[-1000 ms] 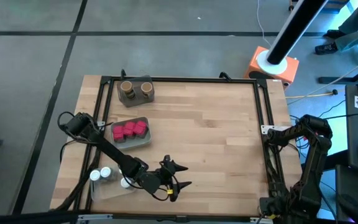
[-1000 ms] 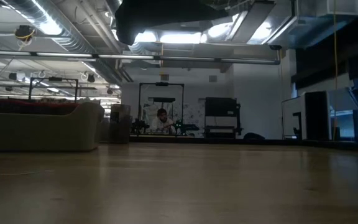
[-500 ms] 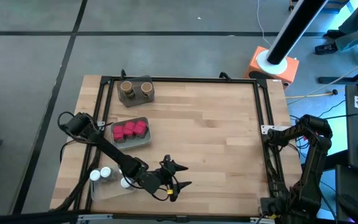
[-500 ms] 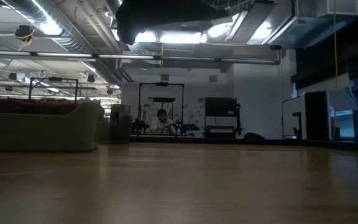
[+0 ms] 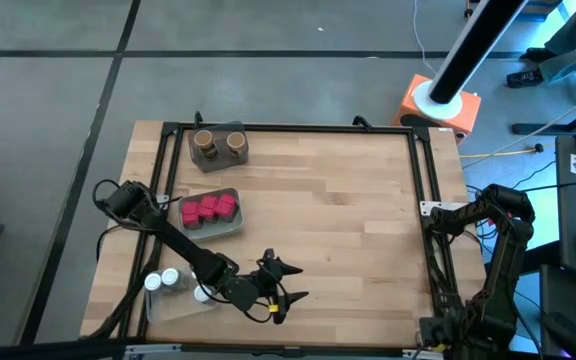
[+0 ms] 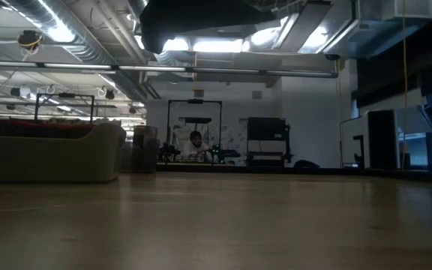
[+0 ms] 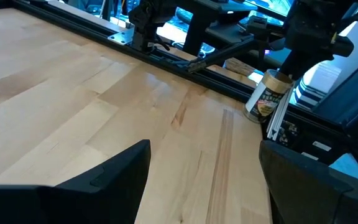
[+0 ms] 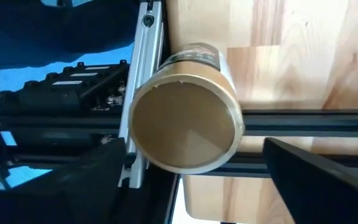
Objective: Sort spices by type
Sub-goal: Put the gold seasoning bottle into the black transparent bin
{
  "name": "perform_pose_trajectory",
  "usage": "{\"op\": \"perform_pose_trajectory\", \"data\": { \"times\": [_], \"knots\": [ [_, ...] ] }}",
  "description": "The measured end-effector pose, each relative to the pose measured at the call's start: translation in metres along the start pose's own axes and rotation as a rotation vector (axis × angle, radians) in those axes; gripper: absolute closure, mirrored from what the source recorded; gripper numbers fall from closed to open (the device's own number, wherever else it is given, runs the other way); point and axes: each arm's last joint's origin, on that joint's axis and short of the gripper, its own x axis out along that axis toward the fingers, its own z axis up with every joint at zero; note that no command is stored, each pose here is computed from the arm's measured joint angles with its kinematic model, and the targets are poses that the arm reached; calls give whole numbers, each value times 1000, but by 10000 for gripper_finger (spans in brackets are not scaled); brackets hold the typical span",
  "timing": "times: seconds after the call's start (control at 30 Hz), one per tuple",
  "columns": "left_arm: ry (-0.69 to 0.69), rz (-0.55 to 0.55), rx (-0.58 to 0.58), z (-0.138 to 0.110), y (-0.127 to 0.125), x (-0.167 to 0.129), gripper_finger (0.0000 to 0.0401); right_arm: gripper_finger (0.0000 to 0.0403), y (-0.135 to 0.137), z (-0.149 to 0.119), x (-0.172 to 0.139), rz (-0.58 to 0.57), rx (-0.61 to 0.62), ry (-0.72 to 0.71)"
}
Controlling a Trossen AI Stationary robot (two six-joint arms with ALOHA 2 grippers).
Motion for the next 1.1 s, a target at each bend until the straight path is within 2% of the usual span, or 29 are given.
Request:
{"op": "perform_pose_trajectory", "data": {
  "times": [0.13, 0.3, 0.4, 0.83, 1.1],
  "knots": [
    [0, 0, 0, 0, 0, 0, 111, 7, 3, 0, 0, 30, 8, 7],
    [0, 0, 0, 0, 0, 0, 111, 23, 5, 0, 0, 59, 37, 18],
    [0, 1, -1, 0, 0, 0, 111, 27, 6, 0, 0, 51, 35, -32],
    [0, 1, -18, 0, 0, 0, 111, 29, 12, 2, 11, 31, 23, -153],
    [0, 1, -18, 0, 0, 0, 111, 29, 13, 6, 23, -13, 21, -161]
  ]
}}
